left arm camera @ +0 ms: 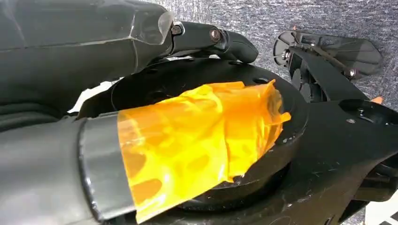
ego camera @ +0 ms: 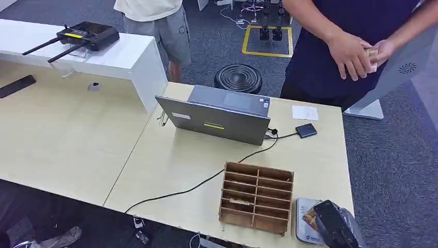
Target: Pass the card to the sensor for recognition and then transmit it.
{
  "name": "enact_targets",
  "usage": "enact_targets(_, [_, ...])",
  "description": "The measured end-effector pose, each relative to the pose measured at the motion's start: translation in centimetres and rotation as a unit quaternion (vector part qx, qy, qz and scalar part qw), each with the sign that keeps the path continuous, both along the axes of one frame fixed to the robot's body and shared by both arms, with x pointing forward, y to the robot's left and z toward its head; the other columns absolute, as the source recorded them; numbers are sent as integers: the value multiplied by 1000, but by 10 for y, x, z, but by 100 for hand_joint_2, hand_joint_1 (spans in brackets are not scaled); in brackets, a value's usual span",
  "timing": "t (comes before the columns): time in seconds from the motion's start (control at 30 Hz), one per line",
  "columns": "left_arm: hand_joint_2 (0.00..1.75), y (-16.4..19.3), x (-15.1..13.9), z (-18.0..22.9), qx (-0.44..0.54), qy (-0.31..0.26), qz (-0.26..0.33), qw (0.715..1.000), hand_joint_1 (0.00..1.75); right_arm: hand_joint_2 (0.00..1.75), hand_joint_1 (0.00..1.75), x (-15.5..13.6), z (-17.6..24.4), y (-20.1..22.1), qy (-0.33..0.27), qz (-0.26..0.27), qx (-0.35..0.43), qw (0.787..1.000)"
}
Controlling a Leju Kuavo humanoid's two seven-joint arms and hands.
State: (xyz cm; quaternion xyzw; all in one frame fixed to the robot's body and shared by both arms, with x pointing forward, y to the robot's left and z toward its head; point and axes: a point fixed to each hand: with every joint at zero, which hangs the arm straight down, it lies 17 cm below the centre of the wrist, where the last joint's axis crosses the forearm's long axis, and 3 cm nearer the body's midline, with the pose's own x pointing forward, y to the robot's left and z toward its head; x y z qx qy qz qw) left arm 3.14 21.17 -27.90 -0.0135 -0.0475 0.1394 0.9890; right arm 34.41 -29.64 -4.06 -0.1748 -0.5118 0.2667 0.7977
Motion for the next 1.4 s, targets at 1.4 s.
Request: enact_targets(1.4, [0, 1, 1, 0, 1, 0, 0, 1000, 0, 175, 175, 0, -4, -1, 4, 2, -14, 1000])
